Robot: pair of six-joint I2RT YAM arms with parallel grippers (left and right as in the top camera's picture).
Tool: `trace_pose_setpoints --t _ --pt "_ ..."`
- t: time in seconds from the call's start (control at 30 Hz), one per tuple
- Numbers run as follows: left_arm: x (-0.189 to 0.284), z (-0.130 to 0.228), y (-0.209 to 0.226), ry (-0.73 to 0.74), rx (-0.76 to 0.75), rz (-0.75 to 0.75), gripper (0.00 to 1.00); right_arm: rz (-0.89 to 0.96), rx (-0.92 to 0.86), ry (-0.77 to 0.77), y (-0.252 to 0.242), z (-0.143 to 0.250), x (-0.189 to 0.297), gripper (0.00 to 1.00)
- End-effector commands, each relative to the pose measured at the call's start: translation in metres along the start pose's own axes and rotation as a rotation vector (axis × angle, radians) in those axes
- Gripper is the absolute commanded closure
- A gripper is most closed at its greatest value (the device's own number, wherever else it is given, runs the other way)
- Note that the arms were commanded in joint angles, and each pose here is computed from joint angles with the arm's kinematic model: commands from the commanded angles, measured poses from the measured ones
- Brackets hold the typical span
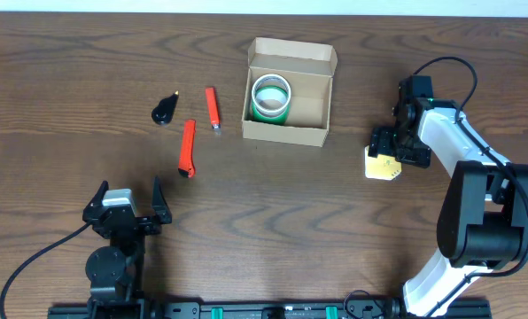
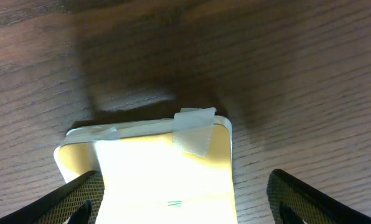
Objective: Pack container
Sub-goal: 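Lower the right gripper and close it on the sticky-note pad edge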
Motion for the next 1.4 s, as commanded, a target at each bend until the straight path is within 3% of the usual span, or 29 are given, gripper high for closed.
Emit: trace_pose_setpoints --t 0.0,1.1,1.37 --pt "-0.001 0.014 0.005 0.050 -0.010 -0.024 0.04 0.048 0.020 0.009 -0.004 0.003 0.000 0.14" --pt "-0.001 0.014 0.005 0.050 -0.010 -0.024 0.04 -0.094 0.099 -0.012 0.018 0.001 0.000 0.10" --pt "-0.001 0.014 0.005 0.050 -0.010 -0.024 0.04 -0.051 0.099 0.017 0.013 0.006 0.000 0.01"
Point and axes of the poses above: each gripper's point midway between its finger pads, its own x axis back along the fingers, its own y axis along the line the jaws close on, z = x × y, the point moved 6 cm from there along x, back along the fingers, and after that the axes turned 12 degrees about x, right-handed, at the moved point
